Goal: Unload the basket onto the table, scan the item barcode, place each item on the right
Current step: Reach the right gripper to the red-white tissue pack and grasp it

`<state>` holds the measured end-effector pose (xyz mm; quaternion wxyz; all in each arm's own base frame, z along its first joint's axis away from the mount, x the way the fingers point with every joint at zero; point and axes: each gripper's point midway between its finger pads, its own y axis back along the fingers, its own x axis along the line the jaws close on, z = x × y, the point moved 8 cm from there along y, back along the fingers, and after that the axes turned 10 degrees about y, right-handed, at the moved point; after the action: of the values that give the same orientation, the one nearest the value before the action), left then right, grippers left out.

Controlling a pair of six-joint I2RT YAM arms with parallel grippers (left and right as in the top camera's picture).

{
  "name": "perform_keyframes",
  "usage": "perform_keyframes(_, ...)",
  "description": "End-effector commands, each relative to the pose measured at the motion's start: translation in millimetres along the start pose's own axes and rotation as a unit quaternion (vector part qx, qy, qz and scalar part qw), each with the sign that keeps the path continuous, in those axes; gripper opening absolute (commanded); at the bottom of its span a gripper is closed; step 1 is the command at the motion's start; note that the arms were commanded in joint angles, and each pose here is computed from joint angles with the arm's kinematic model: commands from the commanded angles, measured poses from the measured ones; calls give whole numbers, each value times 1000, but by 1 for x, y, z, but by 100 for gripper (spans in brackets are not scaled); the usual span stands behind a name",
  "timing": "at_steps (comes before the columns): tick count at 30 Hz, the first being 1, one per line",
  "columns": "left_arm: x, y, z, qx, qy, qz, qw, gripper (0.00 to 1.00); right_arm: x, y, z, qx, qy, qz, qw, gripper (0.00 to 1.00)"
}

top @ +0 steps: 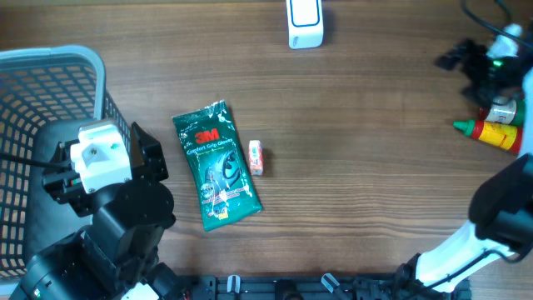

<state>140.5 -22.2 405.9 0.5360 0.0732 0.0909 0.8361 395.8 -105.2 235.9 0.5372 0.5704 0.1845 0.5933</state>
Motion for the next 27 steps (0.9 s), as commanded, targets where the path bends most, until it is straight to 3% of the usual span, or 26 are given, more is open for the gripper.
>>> perform_keyframes(1, 1, 1, 1, -1, 1, -2, 1000, 100, 94, -33, -42, 101, 80, 77, 989, 100)
perform_keyframes(3, 1, 1, 1, -1, 1, -2, 1000, 100, 140, -52, -80, 171, 104, 84, 976, 100)
perform_keyframes(5, 1, 1, 1, -1, 1, -2, 1000, 100, 176, -65, -119, 235, 69, 67, 967, 99)
perform_keyframes(8, 1, 1, 1, -1, 1, -1, 1000, 100, 213, -63, -148, 262, 100, 102, 954, 98)
perform_keyframes(11, 1, 1, 1, -1, 1, -2, 1000, 100, 218, -23, -163, 216, 150, 38, 964, 98)
perform_keyframes(15, 1, 1, 1, -1, 1, -1, 1000, 100, 194, 31, -179, 36, 153, -98, 983, 100)
perform_keyframes(17, 1, 1, 1, -1, 1, -2, 1000, 100, 187, 7, -208, -12, 186, -60, 981, 100)
perform_keyframes(19, 1, 1, 1, -1, 1, -2, 1000, 100, 181, -46, -250, -13, 235, -2, 972, 99)
perform_keyframes(22, 1, 1, 1, -1, 1, -1, 1000, 100, 193, -94, -288, -20, 345, 110, 932, 100)
perform_keyframes(24, 1, 1, 1, -1, 1, -2, 1000, 100, 210, -101, -306, -4, 374, 176, 911, 82)
perform_keyframes(27, 1, 1, 1, -1, 1, -2, 1000, 100, 221, -125, -322, -54, 358, 118, 924, 82)
